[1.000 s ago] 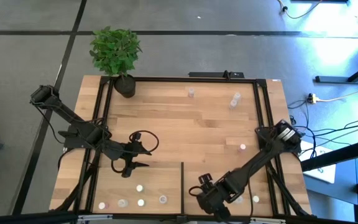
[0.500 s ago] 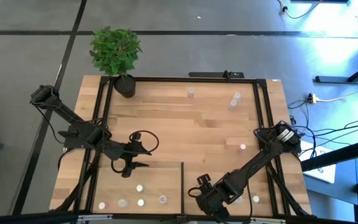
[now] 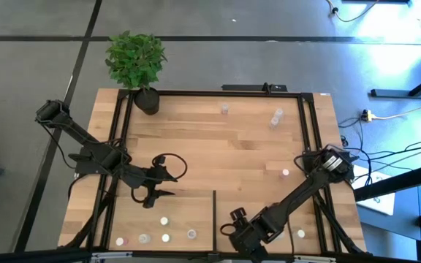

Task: Pick and place medicine bottles onto shelf by color
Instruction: Put the bottom pink pill bottle on the shelf aligned with the other pink pill bottle

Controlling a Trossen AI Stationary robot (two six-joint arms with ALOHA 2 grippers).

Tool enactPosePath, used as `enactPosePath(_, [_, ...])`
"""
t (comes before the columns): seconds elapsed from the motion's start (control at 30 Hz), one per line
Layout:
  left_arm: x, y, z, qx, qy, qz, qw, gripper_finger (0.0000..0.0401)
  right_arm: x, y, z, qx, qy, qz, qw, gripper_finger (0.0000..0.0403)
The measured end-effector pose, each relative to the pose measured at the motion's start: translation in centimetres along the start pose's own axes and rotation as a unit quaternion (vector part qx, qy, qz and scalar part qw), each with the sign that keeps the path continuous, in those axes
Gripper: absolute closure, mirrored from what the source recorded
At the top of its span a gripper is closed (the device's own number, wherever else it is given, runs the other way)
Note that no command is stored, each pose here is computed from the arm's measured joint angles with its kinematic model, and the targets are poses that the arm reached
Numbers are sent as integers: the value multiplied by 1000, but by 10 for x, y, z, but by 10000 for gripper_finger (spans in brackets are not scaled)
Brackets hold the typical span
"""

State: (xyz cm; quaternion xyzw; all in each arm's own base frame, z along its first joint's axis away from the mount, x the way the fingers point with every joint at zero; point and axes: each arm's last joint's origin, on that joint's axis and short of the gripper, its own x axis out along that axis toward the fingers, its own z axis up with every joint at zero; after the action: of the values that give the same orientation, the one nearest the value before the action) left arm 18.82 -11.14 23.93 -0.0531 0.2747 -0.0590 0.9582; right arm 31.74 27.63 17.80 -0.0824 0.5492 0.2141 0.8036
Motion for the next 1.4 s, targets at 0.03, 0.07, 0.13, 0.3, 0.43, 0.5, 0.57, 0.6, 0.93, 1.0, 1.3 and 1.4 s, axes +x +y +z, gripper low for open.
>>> enactPosePath(0.03, [0, 0, 0, -3, 0, 0, 1000, 183, 2, 0, 0, -1, -1, -2, 1000, 175])
enactPosePath(0.07, [0, 0, 0, -4, 2, 1, 1000, 183, 5, 0, 0, -1, -1, -4, 1000, 175])
enactPosePath(0.13, [0, 0, 0, -3, 2, 1, 1000, 183, 12, -1, -1, -1, 4, -9, 1000, 175])
enactPosePath(0.3, [0, 0, 0, -3, 2, 1, 1000, 183, 24, -1, -4, 0, 17, -14, 1000, 175])
enactPosePath(0.43, [0, 0, -1, -3, 3, 1, 1000, 183, 25, -2, -4, 1, 13, -26, 1000, 179])
enactPosePath(0.5, [0, 0, -1, -3, 3, 1, 1000, 183, 25, -2, -4, 5, 11, -29, 1000, 191])
enactPosePath(0.57, [0, 0, -1, -3, 3, 1, 1000, 183, 25, -2, -4, 13, 11, -30, 999, 209])
enactPosePath(0.6, [0, 0, -1, -3, 3, 1, 1000, 183, 25, -2, -4, 14, 11, -30, 999, 220])
enactPosePath(0.93, [0, 0, -1, -3, 3, 1, 1000, 183, 25, -2, -3, 65, 4, -30, 997, 309])
enactPosePath(1.0, [0, 0, -1, -3, 3, 1, 1000, 183, 25, -2, -2, 83, 2, -29, 996, 309])
enactPosePath(1.3, [0, 0, -1, -2, 6, 3, 1000, 183, 24, -6, -1, 134, -28, -95, 986, 297])
enactPosePath(1.4, [0, 1, -1, -2, 7, 3, 1000, 183, 24, -8, -1, 136, -28, -97, 986, 299])
